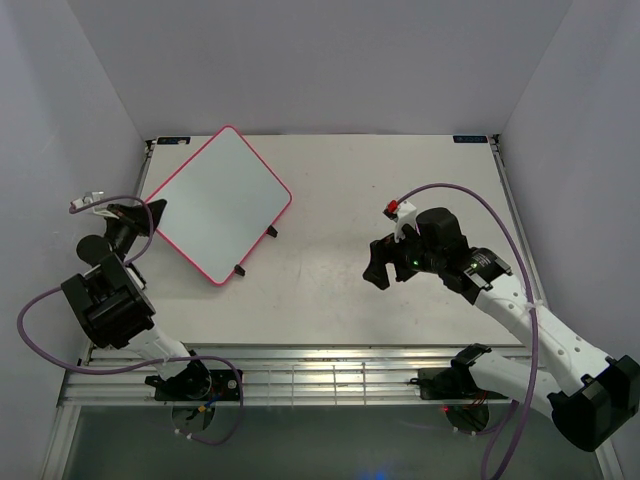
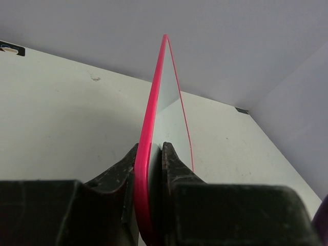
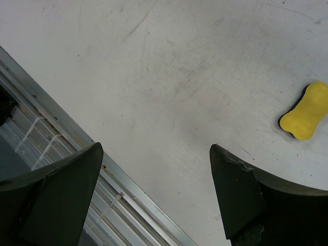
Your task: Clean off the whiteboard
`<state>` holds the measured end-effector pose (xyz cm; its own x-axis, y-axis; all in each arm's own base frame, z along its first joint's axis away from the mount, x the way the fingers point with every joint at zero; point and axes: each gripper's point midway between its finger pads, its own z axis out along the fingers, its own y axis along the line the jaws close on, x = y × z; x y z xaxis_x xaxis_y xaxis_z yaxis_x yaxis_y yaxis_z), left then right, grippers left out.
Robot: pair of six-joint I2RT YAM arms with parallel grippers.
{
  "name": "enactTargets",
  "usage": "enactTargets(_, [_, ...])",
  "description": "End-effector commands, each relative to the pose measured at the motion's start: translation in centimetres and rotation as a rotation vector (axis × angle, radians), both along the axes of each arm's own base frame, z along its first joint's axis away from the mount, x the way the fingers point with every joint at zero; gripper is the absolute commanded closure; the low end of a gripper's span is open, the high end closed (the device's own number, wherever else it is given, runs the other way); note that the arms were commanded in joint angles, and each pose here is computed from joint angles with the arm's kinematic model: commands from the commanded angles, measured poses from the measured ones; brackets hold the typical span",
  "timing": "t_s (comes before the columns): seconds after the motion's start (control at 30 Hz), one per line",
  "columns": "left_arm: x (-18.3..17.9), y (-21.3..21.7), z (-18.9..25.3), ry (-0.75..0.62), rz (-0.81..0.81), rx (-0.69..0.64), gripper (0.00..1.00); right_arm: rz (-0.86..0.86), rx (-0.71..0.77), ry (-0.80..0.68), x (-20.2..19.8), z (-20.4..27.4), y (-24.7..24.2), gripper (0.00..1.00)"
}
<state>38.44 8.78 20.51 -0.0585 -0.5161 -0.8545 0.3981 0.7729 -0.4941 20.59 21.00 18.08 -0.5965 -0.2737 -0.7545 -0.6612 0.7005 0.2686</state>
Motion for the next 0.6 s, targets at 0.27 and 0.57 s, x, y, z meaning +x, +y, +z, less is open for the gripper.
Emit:
enactTargets(0.27, [-1.60,-1.07,-0.09,-0.232,-0.054,0.423,0.82,0.028,0.034,-0.039,0.02,0.75,0.66,0.10])
enactTargets(0.57, [-1.40,-0.91,-0.29,-0.222,-0.049,0.394,0.71,0.027,0.031,-0.035,0.08,0.59,0.65,0.10])
